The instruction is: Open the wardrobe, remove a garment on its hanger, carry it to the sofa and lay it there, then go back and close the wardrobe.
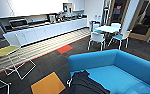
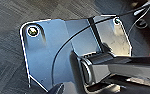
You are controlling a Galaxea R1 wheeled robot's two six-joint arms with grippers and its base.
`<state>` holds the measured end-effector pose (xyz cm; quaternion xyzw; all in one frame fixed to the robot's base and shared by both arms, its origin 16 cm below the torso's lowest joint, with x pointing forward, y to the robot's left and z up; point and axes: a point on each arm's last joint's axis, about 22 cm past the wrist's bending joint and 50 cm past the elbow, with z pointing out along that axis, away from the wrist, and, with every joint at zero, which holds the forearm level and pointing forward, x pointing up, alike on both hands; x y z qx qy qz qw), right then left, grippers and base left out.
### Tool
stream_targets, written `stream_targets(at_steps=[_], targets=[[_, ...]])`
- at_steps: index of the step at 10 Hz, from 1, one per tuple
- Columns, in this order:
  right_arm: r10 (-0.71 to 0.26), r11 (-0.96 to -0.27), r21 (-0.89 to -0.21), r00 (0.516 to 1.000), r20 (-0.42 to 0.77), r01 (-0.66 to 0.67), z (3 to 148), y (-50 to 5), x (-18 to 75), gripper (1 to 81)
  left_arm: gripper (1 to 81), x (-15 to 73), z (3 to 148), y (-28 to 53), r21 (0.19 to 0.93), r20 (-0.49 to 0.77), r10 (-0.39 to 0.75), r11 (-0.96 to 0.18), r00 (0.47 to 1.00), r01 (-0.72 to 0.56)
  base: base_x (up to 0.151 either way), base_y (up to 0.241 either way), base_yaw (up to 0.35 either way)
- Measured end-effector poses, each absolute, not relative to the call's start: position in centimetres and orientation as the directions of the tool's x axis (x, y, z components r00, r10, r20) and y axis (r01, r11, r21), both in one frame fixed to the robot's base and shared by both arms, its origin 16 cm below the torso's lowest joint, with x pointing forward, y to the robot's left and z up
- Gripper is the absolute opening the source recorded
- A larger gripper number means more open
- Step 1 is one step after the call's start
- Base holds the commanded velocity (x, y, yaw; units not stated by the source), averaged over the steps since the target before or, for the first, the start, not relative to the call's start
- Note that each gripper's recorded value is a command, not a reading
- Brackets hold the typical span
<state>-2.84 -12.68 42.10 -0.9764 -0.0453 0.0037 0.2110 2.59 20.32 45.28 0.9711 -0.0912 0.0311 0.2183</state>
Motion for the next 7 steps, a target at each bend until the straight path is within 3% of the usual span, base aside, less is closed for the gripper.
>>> stream_targets(at_steps=[7], targets=[[0.091, -0.907, -0.411, 0.996, 0.018, 0.091, 42.0, -12.8, -2.3, 81.1, 81.1, 2.3, 45.1, 20.5, 0.414, 0.092, -0.166, -0.890, 0.982, -0.189, 0.000, 0.000, 0.260]])
